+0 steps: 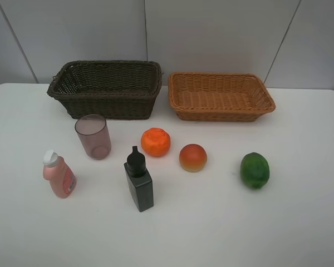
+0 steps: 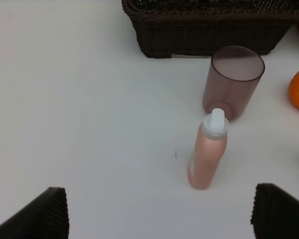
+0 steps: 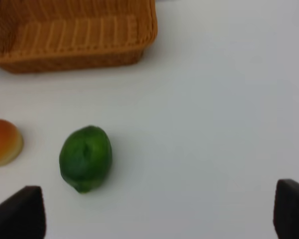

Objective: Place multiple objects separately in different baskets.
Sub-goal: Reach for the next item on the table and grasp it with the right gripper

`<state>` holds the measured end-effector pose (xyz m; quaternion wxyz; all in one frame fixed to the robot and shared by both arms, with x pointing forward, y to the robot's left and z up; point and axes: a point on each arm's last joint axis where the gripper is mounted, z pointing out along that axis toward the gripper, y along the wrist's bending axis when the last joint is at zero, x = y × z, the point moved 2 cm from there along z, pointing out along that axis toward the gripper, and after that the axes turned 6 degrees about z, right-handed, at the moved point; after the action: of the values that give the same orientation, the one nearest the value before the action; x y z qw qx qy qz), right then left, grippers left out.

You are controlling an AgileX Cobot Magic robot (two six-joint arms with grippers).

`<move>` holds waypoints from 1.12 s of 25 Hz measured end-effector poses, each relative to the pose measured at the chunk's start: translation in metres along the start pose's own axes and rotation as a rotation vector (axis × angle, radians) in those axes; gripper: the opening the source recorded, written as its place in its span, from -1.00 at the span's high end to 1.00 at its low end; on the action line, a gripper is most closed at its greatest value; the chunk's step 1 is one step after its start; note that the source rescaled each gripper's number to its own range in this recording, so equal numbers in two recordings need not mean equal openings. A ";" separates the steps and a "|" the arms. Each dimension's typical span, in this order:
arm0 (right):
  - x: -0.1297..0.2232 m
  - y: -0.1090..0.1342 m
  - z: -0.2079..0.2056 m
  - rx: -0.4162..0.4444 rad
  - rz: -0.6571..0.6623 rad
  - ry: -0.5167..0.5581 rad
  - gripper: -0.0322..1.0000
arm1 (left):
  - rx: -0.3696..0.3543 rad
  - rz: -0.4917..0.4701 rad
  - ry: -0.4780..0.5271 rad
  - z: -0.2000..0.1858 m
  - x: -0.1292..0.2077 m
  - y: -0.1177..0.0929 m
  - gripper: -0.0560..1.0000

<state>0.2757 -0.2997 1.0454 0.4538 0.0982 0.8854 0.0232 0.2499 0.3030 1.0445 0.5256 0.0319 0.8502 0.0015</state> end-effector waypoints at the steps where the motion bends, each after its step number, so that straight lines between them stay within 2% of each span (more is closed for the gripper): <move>1: -0.003 0.000 0.008 0.009 0.001 0.056 -0.97 | 0.000 0.000 0.000 0.000 0.000 0.000 -0.92; 6: -0.020 0.002 0.052 0.048 0.005 0.317 -0.97 | 0.000 0.000 0.000 0.000 0.000 0.000 -0.92; 10: -0.040 0.005 0.083 0.065 0.009 0.426 -0.97 | 0.000 0.000 0.000 0.000 0.000 0.000 -0.92; 13: -0.051 0.010 0.104 0.056 -0.010 0.475 -0.97 | 0.000 0.000 0.000 0.000 0.000 0.000 -0.92; 18: -0.053 0.040 0.135 -0.023 -0.117 0.568 -0.97 | 0.000 0.000 0.000 0.000 0.000 0.000 -0.92; 28: -0.049 0.082 0.211 -0.004 -0.041 0.679 -1.00 | 0.000 0.000 0.000 0.000 0.000 0.000 -0.92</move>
<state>0.4866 -0.2392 0.9711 0.1335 0.0660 0.9877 0.0472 0.2499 0.3030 1.0445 0.5256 0.0319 0.8502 0.0015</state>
